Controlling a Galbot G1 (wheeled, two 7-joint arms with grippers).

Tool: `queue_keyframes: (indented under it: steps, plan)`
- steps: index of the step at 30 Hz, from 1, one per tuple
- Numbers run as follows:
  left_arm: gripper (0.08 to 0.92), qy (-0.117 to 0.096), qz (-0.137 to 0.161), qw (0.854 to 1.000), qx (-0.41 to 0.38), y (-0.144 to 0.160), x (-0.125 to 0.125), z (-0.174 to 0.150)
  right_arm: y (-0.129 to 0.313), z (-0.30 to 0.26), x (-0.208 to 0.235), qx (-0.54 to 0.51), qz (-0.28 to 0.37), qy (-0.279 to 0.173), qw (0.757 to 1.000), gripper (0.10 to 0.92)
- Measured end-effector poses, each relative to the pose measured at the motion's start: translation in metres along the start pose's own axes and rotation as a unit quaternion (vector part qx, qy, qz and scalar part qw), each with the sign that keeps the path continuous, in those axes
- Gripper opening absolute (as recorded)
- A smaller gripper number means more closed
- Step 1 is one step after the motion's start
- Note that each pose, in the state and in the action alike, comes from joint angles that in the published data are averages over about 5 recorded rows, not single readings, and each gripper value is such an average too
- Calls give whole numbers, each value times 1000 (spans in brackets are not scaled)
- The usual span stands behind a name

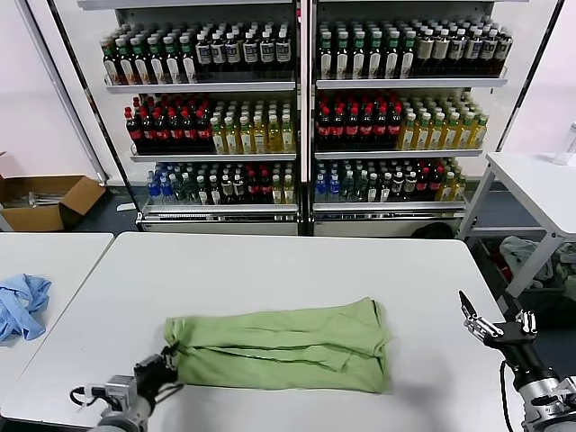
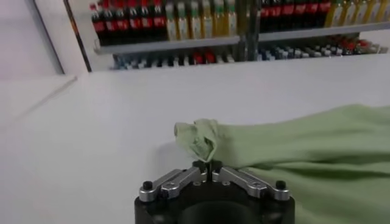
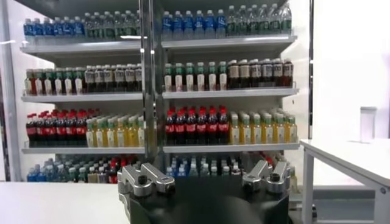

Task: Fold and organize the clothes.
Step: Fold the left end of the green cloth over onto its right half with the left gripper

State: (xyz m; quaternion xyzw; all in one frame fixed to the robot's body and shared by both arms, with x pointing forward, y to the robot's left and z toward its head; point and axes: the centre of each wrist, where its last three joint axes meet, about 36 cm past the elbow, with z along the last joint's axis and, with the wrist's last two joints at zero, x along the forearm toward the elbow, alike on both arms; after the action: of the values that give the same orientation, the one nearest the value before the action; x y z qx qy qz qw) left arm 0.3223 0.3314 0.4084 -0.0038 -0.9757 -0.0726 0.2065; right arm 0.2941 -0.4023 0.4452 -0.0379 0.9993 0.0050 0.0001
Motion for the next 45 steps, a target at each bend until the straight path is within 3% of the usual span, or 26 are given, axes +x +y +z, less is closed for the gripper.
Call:
queue_keyframes:
  steps: [6, 11, 16, 20, 27, 35, 45]
  plan:
    - [97, -48, -34, 997, -58, 72, -16, -24, 4, -1, 0, -1, -6, 0, 1000, 823]
    - [97, -68, -52, 990, -109, 132, -27, -47, 6, 0, 2, -1, -7, 0, 1000, 823]
    - [97, -83, -45, 987, -131, 153, -28, -70, 10, 1, 3, -4, -9, -2, 1000, 823]
    - [97, -102, -20, 986, -132, 137, -26, -86, 12, 3, 6, -6, -7, -2, 1000, 823]
    - [97, -122, 50, 986, -100, 76, -25, -90, 15, 6, 10, -11, -3, -1, 1000, 823]
    - [97, -103, 126, 984, -75, 11, -27, -64, 20, 13, 15, -14, 1, 2, 1000, 823]
    - [99, -77, 183, 979, -45, -51, -27, -36, 21, 21, 20, -15, 5, 6, 1000, 823]
